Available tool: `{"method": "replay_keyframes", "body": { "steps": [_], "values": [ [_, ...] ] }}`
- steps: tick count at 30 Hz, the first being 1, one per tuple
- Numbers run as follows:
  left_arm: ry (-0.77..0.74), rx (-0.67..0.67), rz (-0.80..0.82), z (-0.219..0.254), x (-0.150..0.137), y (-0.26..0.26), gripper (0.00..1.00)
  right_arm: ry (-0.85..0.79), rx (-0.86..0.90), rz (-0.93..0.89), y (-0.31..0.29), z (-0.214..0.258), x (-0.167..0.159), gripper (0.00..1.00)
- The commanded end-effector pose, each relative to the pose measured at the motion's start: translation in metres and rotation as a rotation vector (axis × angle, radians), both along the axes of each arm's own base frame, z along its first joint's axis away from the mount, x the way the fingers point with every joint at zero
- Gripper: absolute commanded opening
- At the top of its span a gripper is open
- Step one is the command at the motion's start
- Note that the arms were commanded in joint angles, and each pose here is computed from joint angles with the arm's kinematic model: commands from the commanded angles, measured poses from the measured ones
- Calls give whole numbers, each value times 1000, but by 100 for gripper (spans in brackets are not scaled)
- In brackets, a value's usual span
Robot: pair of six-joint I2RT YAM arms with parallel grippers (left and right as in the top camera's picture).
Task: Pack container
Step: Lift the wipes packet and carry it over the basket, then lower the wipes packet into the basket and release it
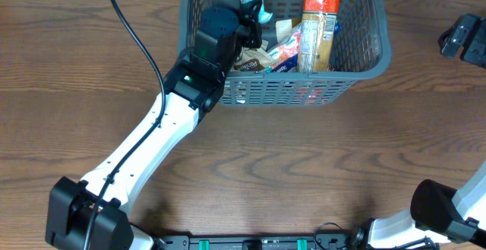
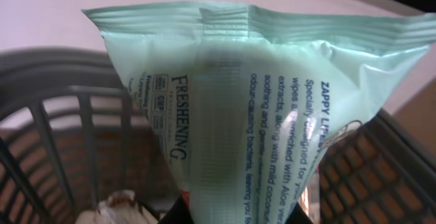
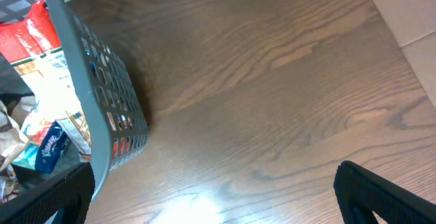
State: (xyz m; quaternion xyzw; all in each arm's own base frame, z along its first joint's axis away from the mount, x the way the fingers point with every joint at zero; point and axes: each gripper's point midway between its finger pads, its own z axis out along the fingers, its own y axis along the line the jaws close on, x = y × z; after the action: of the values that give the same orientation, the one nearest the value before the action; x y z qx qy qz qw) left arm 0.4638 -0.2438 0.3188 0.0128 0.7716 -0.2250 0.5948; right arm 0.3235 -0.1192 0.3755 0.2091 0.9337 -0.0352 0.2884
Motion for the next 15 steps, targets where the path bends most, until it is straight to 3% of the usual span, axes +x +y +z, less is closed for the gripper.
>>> {"method": "replay_keyframes", "body": {
  "steps": [1,7,15],
  "values": [
    [-72,20,75,22,8,11,6,6,1,11,0,-1,0,99],
    [-62,77,105,8,18,13,6,6,2,11,0,-2,0,99],
    [77,168,96,-47,21,11,6,6,2,11,0,-2,0,99]
  ]
}}
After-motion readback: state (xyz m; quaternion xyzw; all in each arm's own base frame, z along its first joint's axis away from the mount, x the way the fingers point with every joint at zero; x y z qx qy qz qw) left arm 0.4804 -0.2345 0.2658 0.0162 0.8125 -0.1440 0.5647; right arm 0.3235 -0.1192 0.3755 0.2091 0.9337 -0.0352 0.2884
